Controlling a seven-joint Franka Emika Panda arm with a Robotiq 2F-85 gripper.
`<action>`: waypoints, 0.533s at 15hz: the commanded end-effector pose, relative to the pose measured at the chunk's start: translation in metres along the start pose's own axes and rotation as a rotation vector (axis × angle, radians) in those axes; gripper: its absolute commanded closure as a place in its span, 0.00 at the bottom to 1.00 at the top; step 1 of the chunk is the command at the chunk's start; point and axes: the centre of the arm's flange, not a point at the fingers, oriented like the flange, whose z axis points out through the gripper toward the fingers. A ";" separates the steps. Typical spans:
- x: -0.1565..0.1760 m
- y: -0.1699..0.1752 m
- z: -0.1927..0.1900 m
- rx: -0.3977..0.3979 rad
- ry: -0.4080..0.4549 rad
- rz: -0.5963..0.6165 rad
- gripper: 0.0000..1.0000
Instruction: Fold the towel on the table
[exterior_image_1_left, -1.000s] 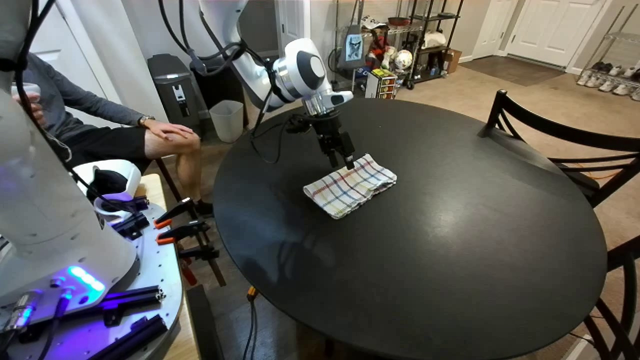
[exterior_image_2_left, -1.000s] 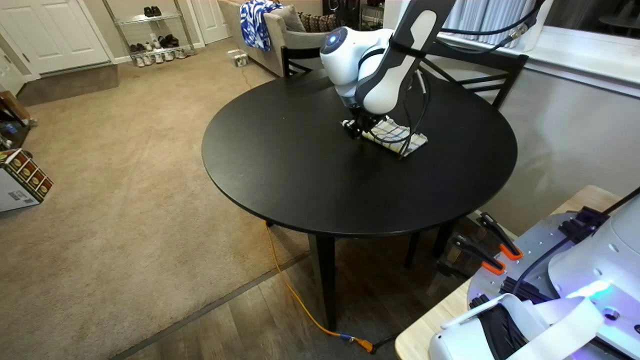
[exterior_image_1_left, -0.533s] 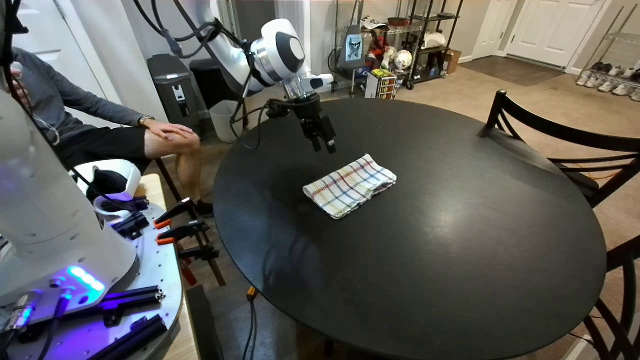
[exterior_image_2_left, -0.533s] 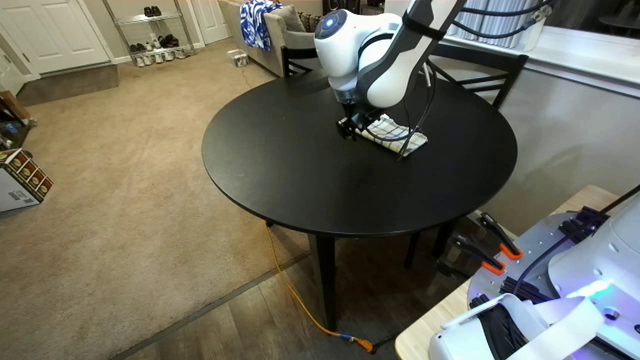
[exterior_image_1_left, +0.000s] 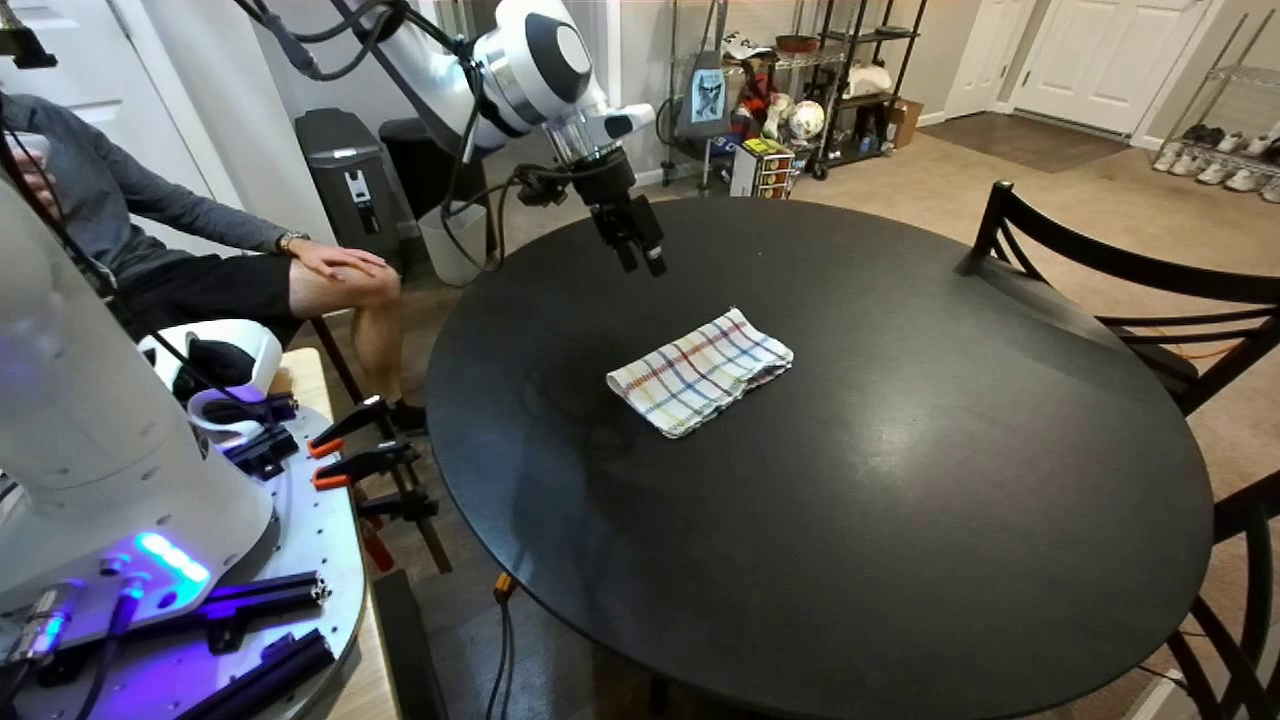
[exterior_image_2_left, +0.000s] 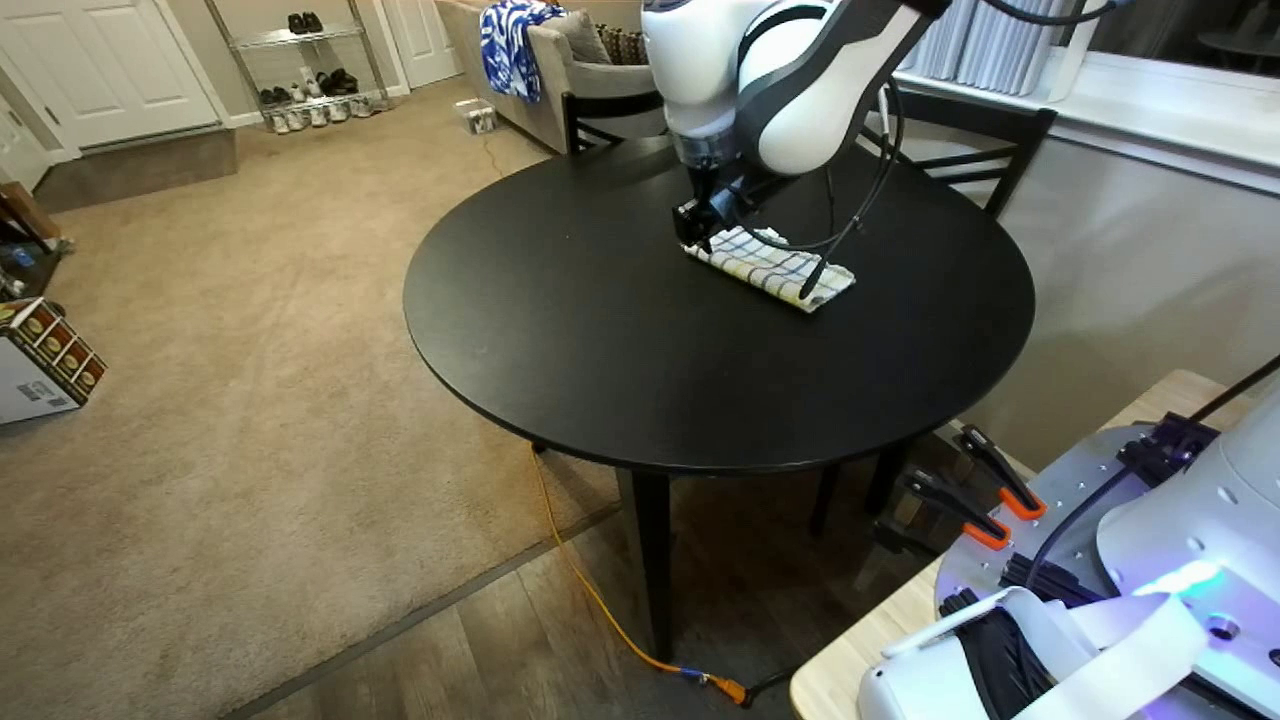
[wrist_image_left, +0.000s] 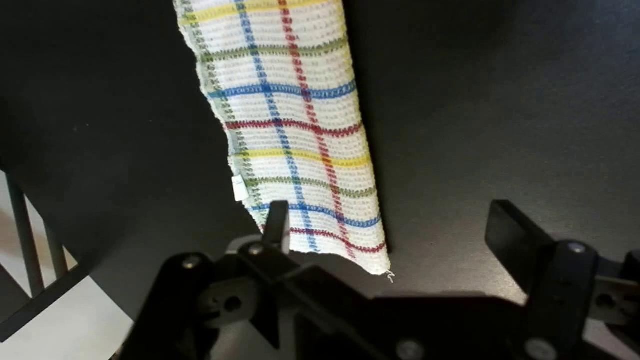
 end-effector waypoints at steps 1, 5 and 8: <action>0.000 0.003 0.000 0.000 -0.001 0.005 0.00; -0.001 0.003 0.000 0.000 -0.002 0.006 0.00; -0.001 0.003 0.000 0.001 -0.002 0.006 0.00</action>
